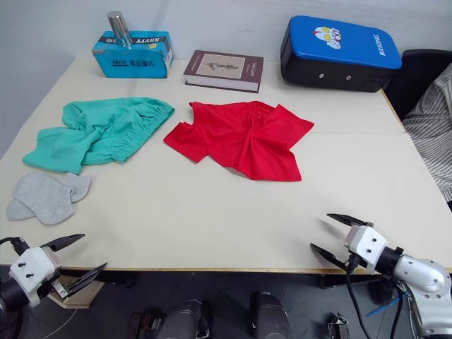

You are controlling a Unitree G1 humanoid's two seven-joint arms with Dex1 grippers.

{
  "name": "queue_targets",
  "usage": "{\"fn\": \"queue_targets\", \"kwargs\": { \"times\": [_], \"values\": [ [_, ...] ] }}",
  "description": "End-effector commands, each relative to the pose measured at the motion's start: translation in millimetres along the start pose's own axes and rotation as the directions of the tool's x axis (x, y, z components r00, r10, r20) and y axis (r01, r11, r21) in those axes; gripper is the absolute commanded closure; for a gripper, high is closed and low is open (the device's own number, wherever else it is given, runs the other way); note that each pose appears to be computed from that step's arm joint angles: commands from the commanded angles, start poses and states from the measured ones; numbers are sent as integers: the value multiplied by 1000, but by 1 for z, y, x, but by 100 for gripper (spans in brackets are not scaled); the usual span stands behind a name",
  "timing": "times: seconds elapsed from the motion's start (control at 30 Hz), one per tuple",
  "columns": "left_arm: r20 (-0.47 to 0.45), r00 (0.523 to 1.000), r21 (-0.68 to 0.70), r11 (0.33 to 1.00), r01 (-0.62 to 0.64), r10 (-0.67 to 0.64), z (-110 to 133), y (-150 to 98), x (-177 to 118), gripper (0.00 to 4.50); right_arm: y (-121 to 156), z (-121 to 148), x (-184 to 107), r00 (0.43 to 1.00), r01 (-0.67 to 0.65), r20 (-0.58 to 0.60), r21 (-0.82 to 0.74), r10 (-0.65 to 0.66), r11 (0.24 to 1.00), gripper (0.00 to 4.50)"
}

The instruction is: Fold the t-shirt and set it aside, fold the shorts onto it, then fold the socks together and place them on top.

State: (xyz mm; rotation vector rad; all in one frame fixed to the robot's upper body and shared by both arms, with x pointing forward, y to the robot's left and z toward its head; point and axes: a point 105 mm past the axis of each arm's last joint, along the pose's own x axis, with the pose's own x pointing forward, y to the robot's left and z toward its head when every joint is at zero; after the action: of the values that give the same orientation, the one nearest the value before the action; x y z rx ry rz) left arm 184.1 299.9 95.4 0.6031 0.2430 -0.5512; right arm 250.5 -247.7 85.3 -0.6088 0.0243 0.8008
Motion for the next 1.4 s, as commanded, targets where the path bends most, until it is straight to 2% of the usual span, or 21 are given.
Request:
{"fn": "queue_targets", "kwargs": {
  "times": [0.03,0.13,0.23,0.43,0.5,0.63,0.73,0.87,1.03,1.13,1.17,1.23,1.37,1.4],
  "values": [
    [29,999,13,1000,-19,19,8,2,-1,0,-1,1,2,1000,5,10,-5,-5,1000,2],
    [25,1000,-7,1000,-11,11,7,-1,-2,0,-3,1,5,1000,11,16,-5,-11,1000,2],
    [61,998,-56,998,9,-6,16,5,1,0,-7,7,11,999,19,42,-4,-19,1000,2],
    [97,995,-16,1000,27,-26,47,26,27,0,-16,42,41,993,-5,115,15,3,1000,2],
    [96,995,27,999,19,-21,58,36,44,0,-22,55,55,992,-6,124,-9,7,1000,2],
    [96,995,60,998,33,-38,77,47,83,0,-28,66,81,997,-47,58,-47,49,998,2],
    [92,993,94,993,69,-78,89,51,118,0,-43,62,99,999,-19,-38,-84,15,996,2],
    [107,992,129,991,46,-60,111,69,172,0,-68,56,118,990,29,-131,-150,-49,988,2],
    [67,995,120,991,63,-71,123,87,215,0,-80,50,132,981,24,-187,-132,-48,991,2],
    [33,993,109,988,105,-109,126,85,234,0,-83,47,138,976,27,-212,-86,-44,996,2],
    [15,992,103,987,125,-128,125,82,240,0,-84,46,139,975,27,-218,-66,-41,997,30],
    [18,990,112,984,139,-142,132,78,250,0,-87,43,142,972,30,-230,-51,-40,998,59],
    [-10,985,109,979,170,-170,140,67,266,0,-93,41,144,968,40,-246,-42,-49,998,193],
    [-18,986,123,978,166,-165,140,64,269,19,-93,41,144,969,43,-242,-37,-51,998,228]
  ]
}}
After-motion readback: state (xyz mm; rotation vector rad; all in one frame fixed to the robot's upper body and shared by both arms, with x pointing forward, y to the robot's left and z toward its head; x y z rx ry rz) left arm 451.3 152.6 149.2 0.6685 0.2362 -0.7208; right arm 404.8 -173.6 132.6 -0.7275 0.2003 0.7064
